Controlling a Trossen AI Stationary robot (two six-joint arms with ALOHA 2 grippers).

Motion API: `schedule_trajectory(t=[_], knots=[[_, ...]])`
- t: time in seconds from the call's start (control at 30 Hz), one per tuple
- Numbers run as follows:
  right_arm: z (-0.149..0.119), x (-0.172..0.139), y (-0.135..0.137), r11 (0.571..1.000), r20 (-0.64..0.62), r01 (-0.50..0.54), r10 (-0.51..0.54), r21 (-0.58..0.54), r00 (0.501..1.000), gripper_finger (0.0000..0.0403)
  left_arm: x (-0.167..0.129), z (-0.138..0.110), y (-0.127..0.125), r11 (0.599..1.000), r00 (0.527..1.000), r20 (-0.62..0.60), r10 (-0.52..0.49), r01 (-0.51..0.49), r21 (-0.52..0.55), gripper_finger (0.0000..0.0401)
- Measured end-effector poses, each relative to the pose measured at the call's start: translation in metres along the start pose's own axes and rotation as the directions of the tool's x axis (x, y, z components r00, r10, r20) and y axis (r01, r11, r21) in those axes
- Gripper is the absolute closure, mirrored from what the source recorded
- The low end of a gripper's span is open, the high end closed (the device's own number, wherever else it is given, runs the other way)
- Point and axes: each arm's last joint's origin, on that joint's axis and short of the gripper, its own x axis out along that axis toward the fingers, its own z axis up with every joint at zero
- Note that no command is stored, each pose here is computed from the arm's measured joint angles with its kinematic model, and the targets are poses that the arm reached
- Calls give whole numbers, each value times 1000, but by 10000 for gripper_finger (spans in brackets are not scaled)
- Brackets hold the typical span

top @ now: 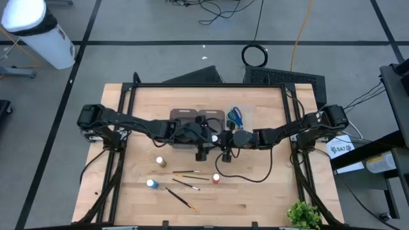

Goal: Pick & Place Paint Supplies
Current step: Put the brown paint bottle into the left black bin

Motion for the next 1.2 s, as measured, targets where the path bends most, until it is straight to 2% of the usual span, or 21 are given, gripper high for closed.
schedule_trajectory(t=[0.17, 0.33, 0.47, 0.67, 0.83, 0.93, 1.03, 1.2], knots=[[0, -1, 3, 1000, 4, -11, 11, -6, 1000, 303, -2, -1, 1, 1000, 1000, -15, -4, 4, -24, 148], [1, -1, 3, 1000, 9, -12, 12, -7, 1000, 302, -1, -1, -2, 994, 996, -9, -90, 90, -58, 218], [1, -1, 3, 1000, 14, -19, 19, 2, 1000, 301, 1, -3, 0, 994, 996, -14, -83, 82, -65, 277], [2, -1, 3, 1000, 23, -15, 14, 23, 1000, 274, -4, -1, 4, 996, 999, -16, -40, 39, -83, 278], [5, -4, 1, 1000, 22, 5, -5, 17, 1000, 225, -27, 2, 10, 993, 999, -40, 37, -41, -111, 278], [2, -6, 3, 999, -6, -9, 9, 33, 1000, 200, -45, -4, 15, 989, 996, -35, 88, -92, -119, 278], [4, -8, 4, 998, -1, -21, 21, 54, 1000, 181, -65, -15, 25, 972, 985, -31, 171, -174, -157, 278], [8, -13, 2, 998, 11, -16, 16, 62, 1000, 167, -99, -45, 46, 916, 954, -60, 294, -299, -267, 278]])
